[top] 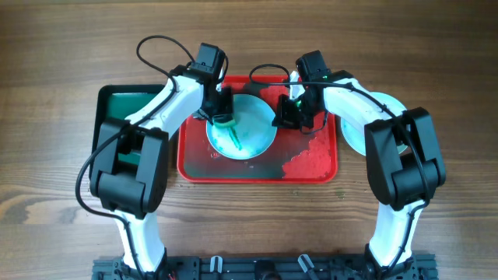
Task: Clean dirty plates on tray and stack at the side
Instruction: 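Grasp the last plate's rim with the right gripper and tilt it up, then scrub the held plate with the sponge in the left gripper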
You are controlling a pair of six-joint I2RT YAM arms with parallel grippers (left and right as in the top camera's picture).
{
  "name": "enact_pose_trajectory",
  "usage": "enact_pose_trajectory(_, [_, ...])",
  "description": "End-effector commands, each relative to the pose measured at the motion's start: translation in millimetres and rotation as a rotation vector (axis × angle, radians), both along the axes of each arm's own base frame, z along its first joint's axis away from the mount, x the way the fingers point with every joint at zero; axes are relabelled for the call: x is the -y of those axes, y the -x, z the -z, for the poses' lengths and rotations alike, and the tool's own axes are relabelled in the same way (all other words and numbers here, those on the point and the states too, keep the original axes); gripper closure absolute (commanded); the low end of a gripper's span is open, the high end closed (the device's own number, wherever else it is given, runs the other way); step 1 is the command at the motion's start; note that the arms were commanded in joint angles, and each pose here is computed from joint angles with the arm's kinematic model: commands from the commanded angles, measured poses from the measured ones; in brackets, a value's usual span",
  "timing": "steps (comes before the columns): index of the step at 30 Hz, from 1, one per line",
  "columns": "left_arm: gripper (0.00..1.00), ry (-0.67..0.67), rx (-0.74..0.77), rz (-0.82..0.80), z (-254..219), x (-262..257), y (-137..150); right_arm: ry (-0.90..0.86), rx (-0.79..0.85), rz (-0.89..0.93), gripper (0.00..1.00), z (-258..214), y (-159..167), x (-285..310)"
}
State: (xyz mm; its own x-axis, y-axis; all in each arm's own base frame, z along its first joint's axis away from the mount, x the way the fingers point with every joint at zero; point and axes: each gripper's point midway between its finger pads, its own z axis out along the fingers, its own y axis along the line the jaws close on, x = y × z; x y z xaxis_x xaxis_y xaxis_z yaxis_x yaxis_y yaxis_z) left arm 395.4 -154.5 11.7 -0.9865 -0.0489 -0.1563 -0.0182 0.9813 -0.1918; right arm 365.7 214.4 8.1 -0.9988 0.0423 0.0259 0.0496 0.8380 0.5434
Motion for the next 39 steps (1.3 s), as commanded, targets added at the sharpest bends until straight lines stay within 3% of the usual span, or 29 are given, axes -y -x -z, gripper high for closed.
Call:
enact_pose_trajectory(1, [0.96,0.219,-0.184,0.436,11,34,72,-0.023,-0.029,0.016,0.96,4,2,-3])
enact_pose_trajectory(4, [0.96,0.292,-0.201,0.629,4,51,96,-0.023,-0.03,0.016,0.96,4,2,-3])
enact_pose_trajectory(7, [0.96,0.292,-0.134,0.666,4,68,88,-0.023,-0.028,0.016,0.96,4,1,-3])
enact_pose_trajectory(9, [0.96,0.228,-0.05,0.534,9,66,56,-0.023,-0.028,0.016,0.96,4,1,-3])
enact_pose_trajectory(12, [0.96,-0.092,0.11,0.166,18,17,-6,-0.022,-0.029,0.015,0.96,4,2,-2])
enact_pose_trajectory(15, [0.96,-0.335,0.198,-0.08,11,-32,-25,-0.02,-0.027,0.015,0.96,5,1,-2])
enact_pose_trajectory(17, [0.96,-0.37,0.194,-0.087,10,-39,-23,-0.02,-0.027,0.015,0.96,5,1,-2])
enact_pose_trajectory(18, [0.96,-0.357,0.158,-0.048,14,-36,-16,-0.02,-0.027,0.014,0.96,5,2,-2])
enact_pose_trajectory(19, [0.96,-0.279,0.078,0.124,21,-19,2,-0.02,-0.026,0.013,0.96,5,1,-2])
enact_pose_trajectory(22, [0.96,0.124,-0.109,0.592,17,44,70,-0.021,-0.024,0.013,0.96,4,1,-2])
enact_pose_trajectory(24, [0.96,0.293,-0.153,0.714,4,62,96,-0.021,-0.024,0.014,0.96,4,1,-2])
enact_pose_trajectory(27, [0.96,0.359,-0.101,0.737,-1,75,90,-0.024,-0.025,0.013,0.96,4,1,-3])
enact_pose_trajectory(30, [0.96,0.354,0.056,0.635,-4,89,45,-0.024,-0.025,0.013,0.96,4,1,-3])
enact_pose_trajectory(33, [0.96,0.142,0.218,0.387,0,66,-17,-0.024,-0.026,0.013,0.96,4,1,-3])
enact_pose_trajectory(35, [0.96,-0.132,0.283,0.153,4,16,-45,-0.023,-0.025,0.012,0.96,4,1,-3])
enact_pose_trajectory(37, [0.96,-0.346,0.268,-0.006,5,-29,-41,-0.023,-0.026,0.013,0.96,4,1,-3])
enact_pose_trajectory(39, [0.96,-0.382,0.19,-0.009,11,-38,-23,-0.023,-0.026,0.013,0.96,4,1,-3])
